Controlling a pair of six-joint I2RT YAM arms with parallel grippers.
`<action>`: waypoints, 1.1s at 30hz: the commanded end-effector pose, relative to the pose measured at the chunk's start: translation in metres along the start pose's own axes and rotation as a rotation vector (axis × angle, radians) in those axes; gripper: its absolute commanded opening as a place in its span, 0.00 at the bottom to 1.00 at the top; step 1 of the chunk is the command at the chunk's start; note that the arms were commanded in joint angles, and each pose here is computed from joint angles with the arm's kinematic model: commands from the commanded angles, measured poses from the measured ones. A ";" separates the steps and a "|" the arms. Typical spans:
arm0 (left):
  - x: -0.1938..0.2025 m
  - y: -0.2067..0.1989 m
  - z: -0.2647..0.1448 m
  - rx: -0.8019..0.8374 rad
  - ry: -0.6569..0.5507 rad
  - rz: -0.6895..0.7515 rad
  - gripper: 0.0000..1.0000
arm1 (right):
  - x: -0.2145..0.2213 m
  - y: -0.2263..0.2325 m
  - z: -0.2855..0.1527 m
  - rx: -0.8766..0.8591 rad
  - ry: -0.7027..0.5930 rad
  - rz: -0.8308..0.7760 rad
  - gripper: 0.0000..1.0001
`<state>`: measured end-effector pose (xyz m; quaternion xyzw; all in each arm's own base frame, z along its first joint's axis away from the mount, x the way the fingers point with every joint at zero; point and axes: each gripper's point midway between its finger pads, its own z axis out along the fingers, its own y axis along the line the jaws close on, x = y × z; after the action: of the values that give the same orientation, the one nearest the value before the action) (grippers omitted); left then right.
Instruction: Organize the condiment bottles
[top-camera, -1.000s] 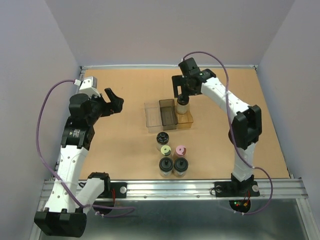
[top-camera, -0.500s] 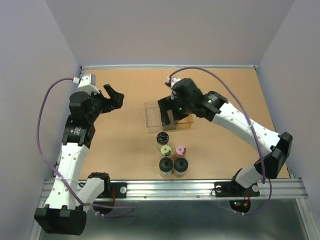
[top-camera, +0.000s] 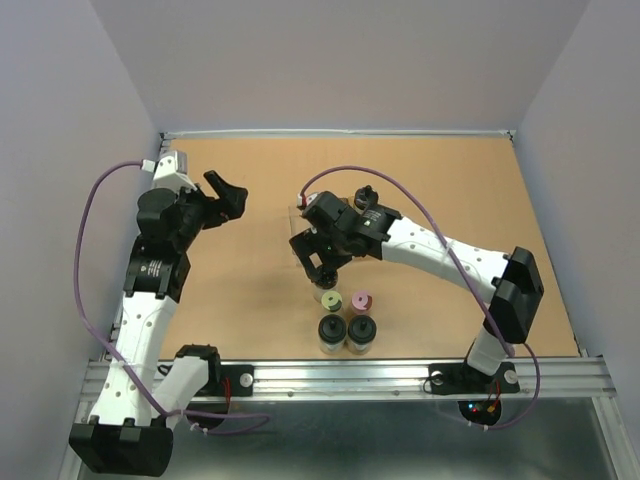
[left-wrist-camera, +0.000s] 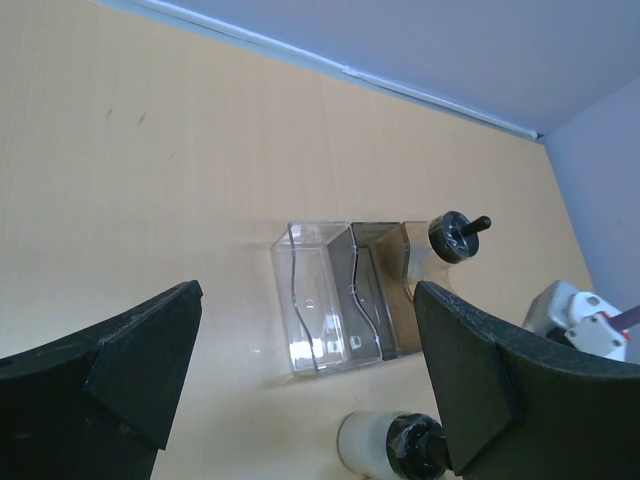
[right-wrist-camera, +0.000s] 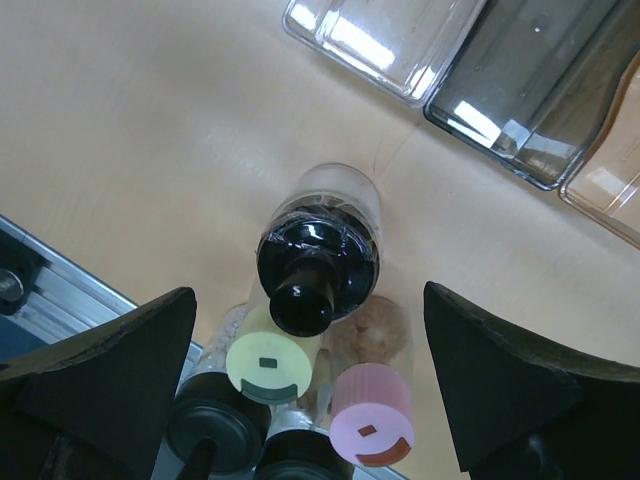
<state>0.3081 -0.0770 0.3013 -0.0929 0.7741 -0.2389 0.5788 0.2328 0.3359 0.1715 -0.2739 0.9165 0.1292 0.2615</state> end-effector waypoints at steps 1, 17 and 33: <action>-0.012 -0.006 -0.007 0.016 -0.060 0.007 0.99 | 0.016 0.008 0.020 0.018 0.037 -0.012 1.00; -0.004 0.000 -0.014 -0.001 -0.057 0.011 0.99 | 0.037 -0.001 0.064 0.099 0.087 0.030 0.68; -0.005 -0.002 -0.012 0.006 -0.052 0.014 0.99 | -0.050 -0.025 -0.071 0.072 -0.280 0.138 0.00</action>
<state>0.2975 -0.0721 0.2993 -0.0995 0.7703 -0.2312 0.5860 0.2262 0.3298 0.1780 -0.2406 0.9178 0.1328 0.2865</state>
